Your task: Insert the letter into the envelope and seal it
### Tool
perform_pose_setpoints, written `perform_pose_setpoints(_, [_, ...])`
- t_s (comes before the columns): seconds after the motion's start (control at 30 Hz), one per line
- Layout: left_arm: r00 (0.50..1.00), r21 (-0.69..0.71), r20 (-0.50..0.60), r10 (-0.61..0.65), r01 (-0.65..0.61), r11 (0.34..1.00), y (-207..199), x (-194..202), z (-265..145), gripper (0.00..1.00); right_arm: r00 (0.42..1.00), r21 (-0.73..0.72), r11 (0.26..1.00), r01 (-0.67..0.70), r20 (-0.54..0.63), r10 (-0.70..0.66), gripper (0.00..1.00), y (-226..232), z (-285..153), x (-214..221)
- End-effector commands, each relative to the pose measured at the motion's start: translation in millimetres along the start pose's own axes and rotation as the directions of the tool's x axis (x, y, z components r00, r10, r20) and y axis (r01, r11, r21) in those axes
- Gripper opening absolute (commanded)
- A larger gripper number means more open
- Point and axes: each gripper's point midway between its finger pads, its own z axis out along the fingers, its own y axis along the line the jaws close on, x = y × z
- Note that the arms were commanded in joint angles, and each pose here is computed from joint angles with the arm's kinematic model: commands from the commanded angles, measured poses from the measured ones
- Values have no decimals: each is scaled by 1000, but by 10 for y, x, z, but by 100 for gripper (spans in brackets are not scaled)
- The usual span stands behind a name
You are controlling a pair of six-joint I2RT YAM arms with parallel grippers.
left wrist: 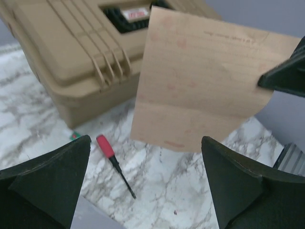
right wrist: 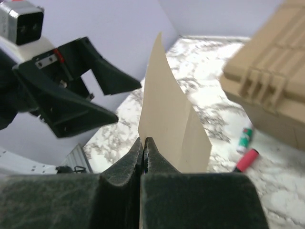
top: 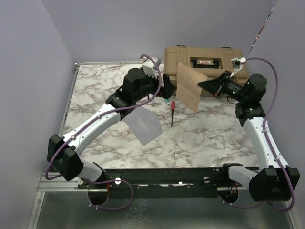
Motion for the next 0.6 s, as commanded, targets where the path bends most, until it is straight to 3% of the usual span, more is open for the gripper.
perform_pose_setpoints(0.0, [990,35,111,88,-93,995,-77,-562,-252,99,998,-190,981,41,-48,-51,0,561,-60,-268])
perform_pose_setpoints(0.13, [980,102,173,103,-122,987,-153,-854,-318,99,997,-295,953,64,-24,-74,0,976,-92,-655])
perform_pose_setpoints(0.3, [986,338,162,30,-84,937,-465,-1092,-396,97,992,-375,919,120,0,-130,0,1328,-160,-943])
perform_pose_setpoints(0.37, [987,455,157,24,-94,885,-658,-1083,-468,93,990,-407,904,131,6,-141,0,1449,-200,-1003])
perform_pose_setpoints(0.57, [981,623,183,-63,-66,779,-942,-1134,-708,75,979,-450,871,195,34,-202,1,1616,-234,-1145])
